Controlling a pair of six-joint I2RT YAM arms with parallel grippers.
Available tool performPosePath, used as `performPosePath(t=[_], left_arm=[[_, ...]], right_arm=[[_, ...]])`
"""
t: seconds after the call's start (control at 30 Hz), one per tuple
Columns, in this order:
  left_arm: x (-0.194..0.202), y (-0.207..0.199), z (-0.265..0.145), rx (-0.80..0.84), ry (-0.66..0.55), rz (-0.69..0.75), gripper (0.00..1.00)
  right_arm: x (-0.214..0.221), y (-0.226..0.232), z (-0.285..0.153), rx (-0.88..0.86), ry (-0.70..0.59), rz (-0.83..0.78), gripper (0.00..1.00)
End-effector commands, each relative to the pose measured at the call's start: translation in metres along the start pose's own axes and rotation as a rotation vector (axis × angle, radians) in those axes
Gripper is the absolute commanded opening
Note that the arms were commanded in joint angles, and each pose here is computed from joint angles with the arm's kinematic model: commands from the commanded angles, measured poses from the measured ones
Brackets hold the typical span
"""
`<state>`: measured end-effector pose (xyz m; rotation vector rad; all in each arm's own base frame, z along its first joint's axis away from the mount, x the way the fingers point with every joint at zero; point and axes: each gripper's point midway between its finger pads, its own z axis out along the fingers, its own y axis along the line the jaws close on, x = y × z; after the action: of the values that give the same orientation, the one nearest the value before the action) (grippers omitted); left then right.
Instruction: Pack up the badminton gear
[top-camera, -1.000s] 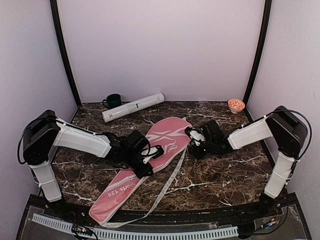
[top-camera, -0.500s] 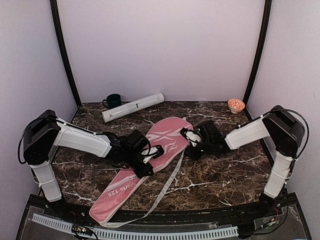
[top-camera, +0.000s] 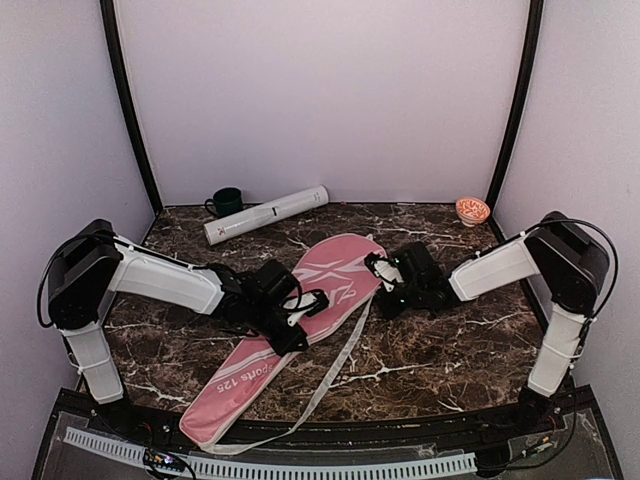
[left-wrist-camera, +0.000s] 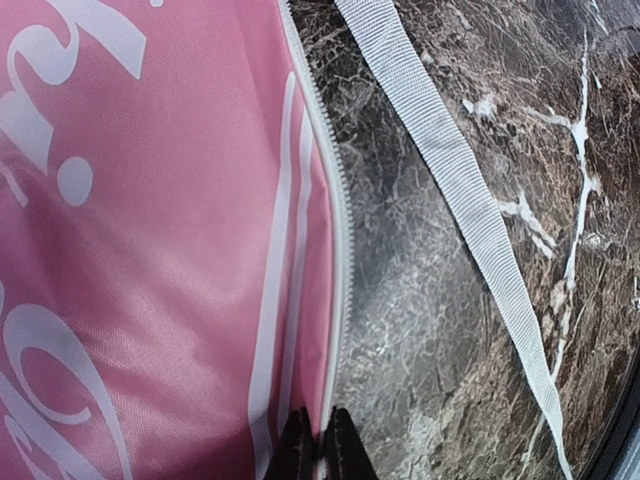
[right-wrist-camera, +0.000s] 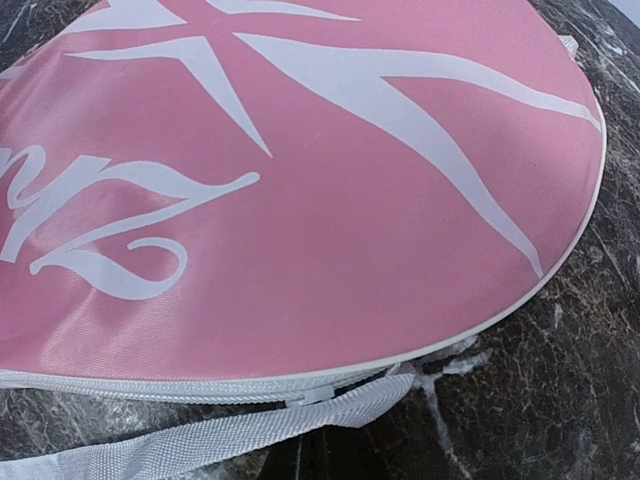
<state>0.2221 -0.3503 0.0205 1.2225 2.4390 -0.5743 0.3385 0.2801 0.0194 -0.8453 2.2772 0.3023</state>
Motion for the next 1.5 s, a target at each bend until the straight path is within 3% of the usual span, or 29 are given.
performPosePath(t=[0.0, 0.57, 0.8, 0.97, 1.07, 1.23, 1.47], left_arm=[[0.007, 0.003, 0.009, 0.009, 0.038, -0.039, 0.0], [-0.023, 0.0, 0.021, 0.056, -0.019, -0.113, 0.0], [-0.041, 0.005, 0.005, 0.024, -0.085, -0.144, 0.03], [-0.045, 0.004, -0.028, -0.007, -0.125, -0.149, 0.31], [-0.033, 0.003, -0.049, -0.027, -0.125, -0.157, 0.4], [0.002, 0.003, -0.066, -0.068, -0.069, -0.175, 0.46], [0.047, -0.006, -0.054, -0.09, 0.045, -0.2, 0.48]], right_arm=[[0.03, 0.021, -0.005, -0.047, 0.072, 0.011, 0.0], [0.027, 0.155, -0.017, -0.398, 0.001, -0.021, 0.0], [0.03, 0.111, -0.007, -0.299, 0.006, 0.05, 0.0], [0.023, 0.073, -0.001, -0.25, 0.008, 0.109, 0.0], [0.017, 0.063, -0.003, -0.235, 0.001, 0.11, 0.0], [0.009, 0.046, -0.005, -0.208, -0.01, 0.12, 0.0], [-0.001, 0.046, -0.006, -0.236, -0.014, 0.094, 0.0]])
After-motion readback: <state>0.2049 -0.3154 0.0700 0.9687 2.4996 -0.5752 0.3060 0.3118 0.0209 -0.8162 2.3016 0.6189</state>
